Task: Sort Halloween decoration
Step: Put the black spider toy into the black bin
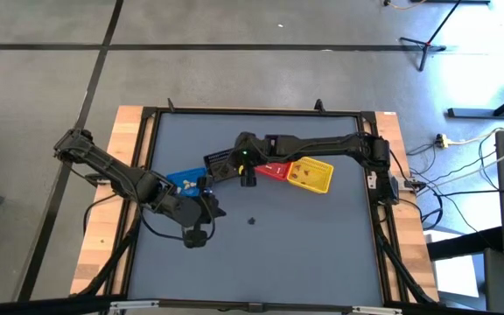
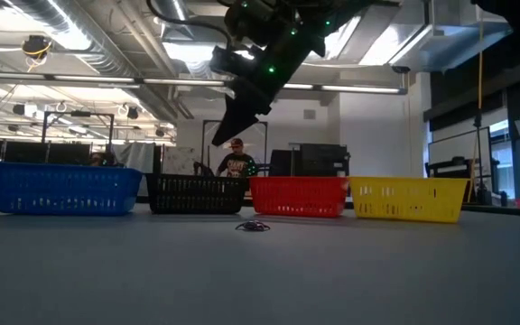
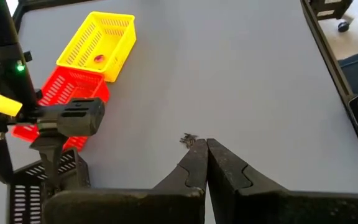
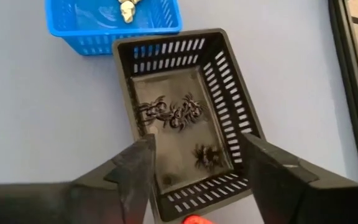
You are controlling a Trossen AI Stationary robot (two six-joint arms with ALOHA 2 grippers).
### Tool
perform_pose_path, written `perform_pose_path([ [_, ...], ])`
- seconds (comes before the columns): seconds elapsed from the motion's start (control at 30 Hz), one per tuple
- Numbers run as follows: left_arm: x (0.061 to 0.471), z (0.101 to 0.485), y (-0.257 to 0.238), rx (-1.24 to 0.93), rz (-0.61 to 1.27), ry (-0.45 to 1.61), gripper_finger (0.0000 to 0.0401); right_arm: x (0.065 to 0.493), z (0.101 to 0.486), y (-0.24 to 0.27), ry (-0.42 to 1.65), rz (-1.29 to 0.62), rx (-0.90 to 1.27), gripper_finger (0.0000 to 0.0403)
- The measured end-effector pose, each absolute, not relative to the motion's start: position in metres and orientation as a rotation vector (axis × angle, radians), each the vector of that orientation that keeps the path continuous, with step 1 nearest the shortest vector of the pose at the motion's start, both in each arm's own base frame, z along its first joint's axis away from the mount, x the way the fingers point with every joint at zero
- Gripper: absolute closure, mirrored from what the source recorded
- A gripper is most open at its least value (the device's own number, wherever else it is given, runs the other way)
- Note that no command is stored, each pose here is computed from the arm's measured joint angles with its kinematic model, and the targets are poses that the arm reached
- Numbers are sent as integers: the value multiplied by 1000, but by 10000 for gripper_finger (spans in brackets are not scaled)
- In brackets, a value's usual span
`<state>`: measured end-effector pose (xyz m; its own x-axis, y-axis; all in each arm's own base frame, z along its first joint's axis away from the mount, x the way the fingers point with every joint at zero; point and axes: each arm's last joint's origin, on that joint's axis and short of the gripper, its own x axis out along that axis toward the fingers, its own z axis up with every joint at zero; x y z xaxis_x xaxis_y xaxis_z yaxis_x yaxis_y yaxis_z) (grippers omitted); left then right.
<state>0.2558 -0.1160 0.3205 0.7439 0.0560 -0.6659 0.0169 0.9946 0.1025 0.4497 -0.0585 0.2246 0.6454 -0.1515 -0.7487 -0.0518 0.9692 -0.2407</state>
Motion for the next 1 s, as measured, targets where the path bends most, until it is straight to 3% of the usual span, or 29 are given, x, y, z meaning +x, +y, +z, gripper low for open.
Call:
perform_pose_path([
  [0.2,259,322,-113,45,46,717,401,440,236,-52,909,-38,-251,153],
  [0.47,272,315,-108,7,35,723,401,413,283,-18,897,-34,-321,154],
  [0.77,291,309,-99,-86,69,693,401,356,322,27,1046,13,-407,155],
  [1.0,303,301,-99,-99,61,681,400,310,327,56,1211,27,-339,155],
])
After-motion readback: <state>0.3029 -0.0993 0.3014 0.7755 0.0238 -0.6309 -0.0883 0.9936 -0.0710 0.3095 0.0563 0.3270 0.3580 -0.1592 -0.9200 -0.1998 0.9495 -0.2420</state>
